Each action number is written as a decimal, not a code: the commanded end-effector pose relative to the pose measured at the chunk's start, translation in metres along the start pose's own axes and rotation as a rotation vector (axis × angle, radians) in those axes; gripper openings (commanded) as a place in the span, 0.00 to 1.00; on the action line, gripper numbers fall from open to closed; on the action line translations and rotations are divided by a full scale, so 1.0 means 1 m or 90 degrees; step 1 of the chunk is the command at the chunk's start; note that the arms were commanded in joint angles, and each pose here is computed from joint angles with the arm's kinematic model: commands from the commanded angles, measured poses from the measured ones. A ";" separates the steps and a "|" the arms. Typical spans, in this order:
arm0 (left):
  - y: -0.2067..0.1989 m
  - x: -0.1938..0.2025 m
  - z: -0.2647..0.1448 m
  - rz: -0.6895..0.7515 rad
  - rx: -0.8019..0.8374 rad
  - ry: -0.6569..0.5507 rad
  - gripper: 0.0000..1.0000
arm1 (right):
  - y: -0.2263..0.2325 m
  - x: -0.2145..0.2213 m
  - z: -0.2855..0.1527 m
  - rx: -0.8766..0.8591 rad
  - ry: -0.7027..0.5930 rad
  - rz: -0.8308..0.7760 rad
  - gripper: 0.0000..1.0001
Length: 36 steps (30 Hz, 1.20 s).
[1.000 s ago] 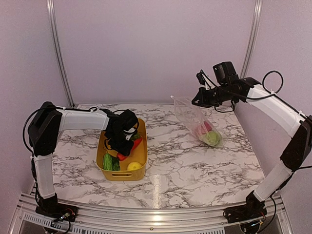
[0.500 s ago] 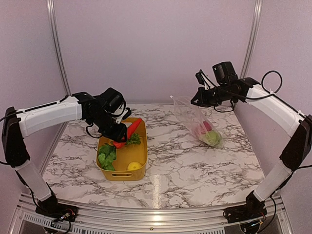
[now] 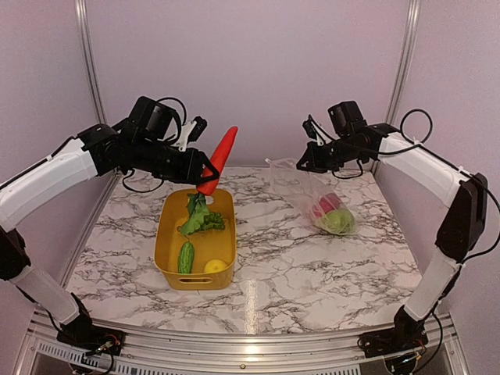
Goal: Place the food in the zip-top bag and seal the zipper
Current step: Pick up the fake vegetable from the bin, then place the fake vegetable in the zipper food storage bag.
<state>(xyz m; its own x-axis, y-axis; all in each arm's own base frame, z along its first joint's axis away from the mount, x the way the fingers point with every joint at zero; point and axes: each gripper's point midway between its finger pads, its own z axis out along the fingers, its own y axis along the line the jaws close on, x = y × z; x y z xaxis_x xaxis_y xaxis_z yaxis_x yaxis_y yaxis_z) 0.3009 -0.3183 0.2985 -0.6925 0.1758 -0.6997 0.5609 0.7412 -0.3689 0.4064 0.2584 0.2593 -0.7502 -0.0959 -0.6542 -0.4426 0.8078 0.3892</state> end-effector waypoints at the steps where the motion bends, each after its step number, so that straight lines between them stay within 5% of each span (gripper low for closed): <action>1: -0.040 -0.044 -0.011 -0.031 0.117 -0.106 0.21 | 0.013 -0.019 -0.013 -0.010 -0.032 -0.027 0.00; 11: -0.031 -0.023 0.011 -0.031 0.094 -0.067 0.20 | 0.012 -0.014 -0.032 0.004 -0.051 -0.026 0.00; 26: -0.085 -0.136 -0.008 -0.086 0.284 -0.442 0.23 | 0.038 -0.017 -0.053 -0.050 -0.039 0.002 0.00; 36: -0.128 -0.165 0.031 -0.065 0.326 -0.498 0.24 | 0.058 -0.033 -0.072 -0.086 -0.062 0.026 0.00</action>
<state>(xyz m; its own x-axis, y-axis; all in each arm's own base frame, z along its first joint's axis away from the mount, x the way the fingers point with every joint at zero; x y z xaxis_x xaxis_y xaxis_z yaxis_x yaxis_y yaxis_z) 0.3526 -0.4498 0.4191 -0.4197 -0.4252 -0.8019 0.7391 0.3526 -0.5739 0.3831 0.2601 0.3119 -0.7476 -0.0314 -0.6635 -0.4448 0.7656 0.4649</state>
